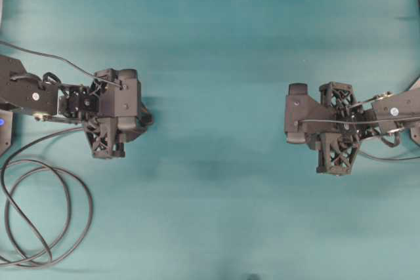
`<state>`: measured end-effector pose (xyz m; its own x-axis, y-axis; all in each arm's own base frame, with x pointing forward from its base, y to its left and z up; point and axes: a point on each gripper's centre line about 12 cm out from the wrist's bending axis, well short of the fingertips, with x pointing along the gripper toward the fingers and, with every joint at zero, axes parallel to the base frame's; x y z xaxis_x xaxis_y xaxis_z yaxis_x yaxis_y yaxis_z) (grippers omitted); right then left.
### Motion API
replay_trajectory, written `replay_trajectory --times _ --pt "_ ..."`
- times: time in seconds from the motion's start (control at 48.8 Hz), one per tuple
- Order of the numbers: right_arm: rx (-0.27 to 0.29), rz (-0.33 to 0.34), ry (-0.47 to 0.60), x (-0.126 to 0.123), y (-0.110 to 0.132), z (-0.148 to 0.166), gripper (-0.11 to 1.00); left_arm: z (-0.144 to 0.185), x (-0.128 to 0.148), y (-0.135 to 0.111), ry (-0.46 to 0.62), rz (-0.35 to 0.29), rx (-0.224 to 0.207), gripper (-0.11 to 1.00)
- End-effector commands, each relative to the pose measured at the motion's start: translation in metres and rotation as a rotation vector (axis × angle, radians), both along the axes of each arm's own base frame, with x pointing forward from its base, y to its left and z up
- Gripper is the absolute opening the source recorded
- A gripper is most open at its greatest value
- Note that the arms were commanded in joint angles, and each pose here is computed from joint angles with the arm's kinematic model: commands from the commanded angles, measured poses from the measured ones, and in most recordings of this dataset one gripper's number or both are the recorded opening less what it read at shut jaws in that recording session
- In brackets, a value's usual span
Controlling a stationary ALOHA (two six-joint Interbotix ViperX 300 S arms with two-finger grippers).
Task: Insert the USB using both arms.
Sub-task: 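Lift both held connectors and rotate them to face each other midair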
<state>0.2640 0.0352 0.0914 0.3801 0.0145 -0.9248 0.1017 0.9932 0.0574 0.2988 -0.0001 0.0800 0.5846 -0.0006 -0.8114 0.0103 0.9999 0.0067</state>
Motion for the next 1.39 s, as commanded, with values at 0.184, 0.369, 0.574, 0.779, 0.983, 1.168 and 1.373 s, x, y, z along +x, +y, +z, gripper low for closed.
replay_trajectory --times 0.184,0.369,0.574,0.779,0.983,1.168,1.373 --pt "0.003 0.008 -0.029 0.007 0.002 0.005 0.20 0.000 -0.001 -0.008 0.021 -0.048 0.017 0.27" --pt "0.003 0.011 -0.035 0.008 0.002 0.006 0.20 0.002 -0.003 -0.017 0.022 -0.107 0.036 0.22" --pt "-0.005 0.026 -0.047 0.007 0.002 0.012 0.20 0.009 -0.003 -0.017 0.017 -0.111 0.040 0.22" --pt "-0.046 0.077 -0.115 0.003 -0.001 0.048 0.20 0.046 0.001 -0.018 -0.064 -0.104 0.035 0.22" --pt "-0.154 0.132 -0.132 -0.007 -0.010 0.081 0.20 0.078 -0.002 -0.020 -0.090 -0.040 -0.023 0.22" --pt "-0.224 0.165 -0.134 -0.010 -0.015 0.092 0.20 0.101 0.007 -0.027 -0.148 0.093 -0.163 0.22" --pt "-0.270 0.204 -0.171 -0.005 -0.008 0.099 0.20 0.115 0.017 -0.038 -0.201 0.263 -0.365 0.22"
